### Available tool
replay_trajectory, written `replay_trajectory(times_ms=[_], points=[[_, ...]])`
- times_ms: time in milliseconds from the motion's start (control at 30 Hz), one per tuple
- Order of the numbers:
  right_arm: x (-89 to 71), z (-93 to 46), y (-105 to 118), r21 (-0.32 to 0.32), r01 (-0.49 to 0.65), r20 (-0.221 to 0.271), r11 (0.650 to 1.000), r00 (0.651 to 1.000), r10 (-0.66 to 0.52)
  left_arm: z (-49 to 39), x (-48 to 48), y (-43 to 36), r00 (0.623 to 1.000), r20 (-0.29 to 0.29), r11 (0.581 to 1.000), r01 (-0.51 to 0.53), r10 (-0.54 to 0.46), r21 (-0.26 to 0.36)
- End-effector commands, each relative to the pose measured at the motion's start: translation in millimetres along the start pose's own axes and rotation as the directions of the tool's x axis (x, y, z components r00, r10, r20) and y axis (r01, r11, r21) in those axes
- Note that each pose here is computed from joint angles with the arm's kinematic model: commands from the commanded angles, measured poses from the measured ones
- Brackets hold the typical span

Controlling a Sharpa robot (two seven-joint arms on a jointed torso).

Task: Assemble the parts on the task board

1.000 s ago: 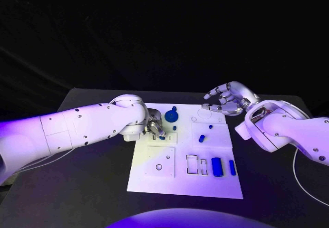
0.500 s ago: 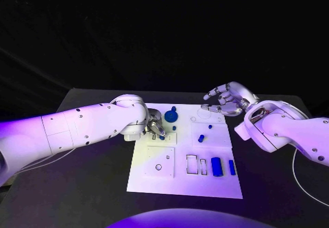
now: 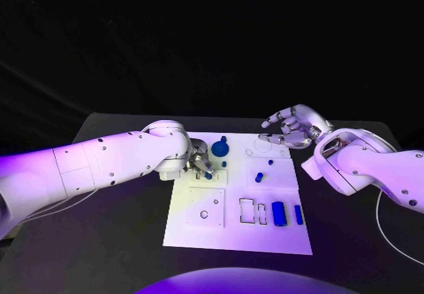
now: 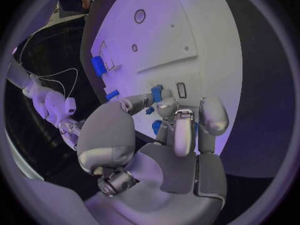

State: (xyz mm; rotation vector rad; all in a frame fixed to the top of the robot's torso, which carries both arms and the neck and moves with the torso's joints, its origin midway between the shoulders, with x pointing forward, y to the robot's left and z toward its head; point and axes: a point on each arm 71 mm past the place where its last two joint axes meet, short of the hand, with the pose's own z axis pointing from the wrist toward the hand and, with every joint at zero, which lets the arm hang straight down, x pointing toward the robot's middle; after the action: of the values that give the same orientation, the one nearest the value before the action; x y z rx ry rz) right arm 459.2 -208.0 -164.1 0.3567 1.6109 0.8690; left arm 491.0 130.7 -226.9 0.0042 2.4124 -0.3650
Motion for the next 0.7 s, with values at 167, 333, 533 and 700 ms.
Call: replay_trajectory(times_ms=[167,333,533,700], points=[[1.0,-0.2,0.6,-0.013,-0.001,-0.010,1.000,1.000,0.001,2.1,6.2,-0.8,0.999,-0.041,1.000,-0.005,0.005,0.004],[0.9,-0.3,0.6,-0.014,-0.002,-0.008,1.000,1.000,0.001,2.3,6.1,-0.1,0.999,-0.042,1.000,-0.004,0.004,0.002],[0.6,-0.7,0.4,-0.014,-0.002,-0.008,1.000,1.000,0.002,2.5,6.1,0.5,0.999,-0.044,1.000,-0.004,0.004,0.000],[0.3,-0.9,0.2,-0.014,-0.002,-0.007,1.000,1.000,0.002,2.4,5.9,1.4,0.999,-0.044,1.000,-0.003,0.003,-0.003]])
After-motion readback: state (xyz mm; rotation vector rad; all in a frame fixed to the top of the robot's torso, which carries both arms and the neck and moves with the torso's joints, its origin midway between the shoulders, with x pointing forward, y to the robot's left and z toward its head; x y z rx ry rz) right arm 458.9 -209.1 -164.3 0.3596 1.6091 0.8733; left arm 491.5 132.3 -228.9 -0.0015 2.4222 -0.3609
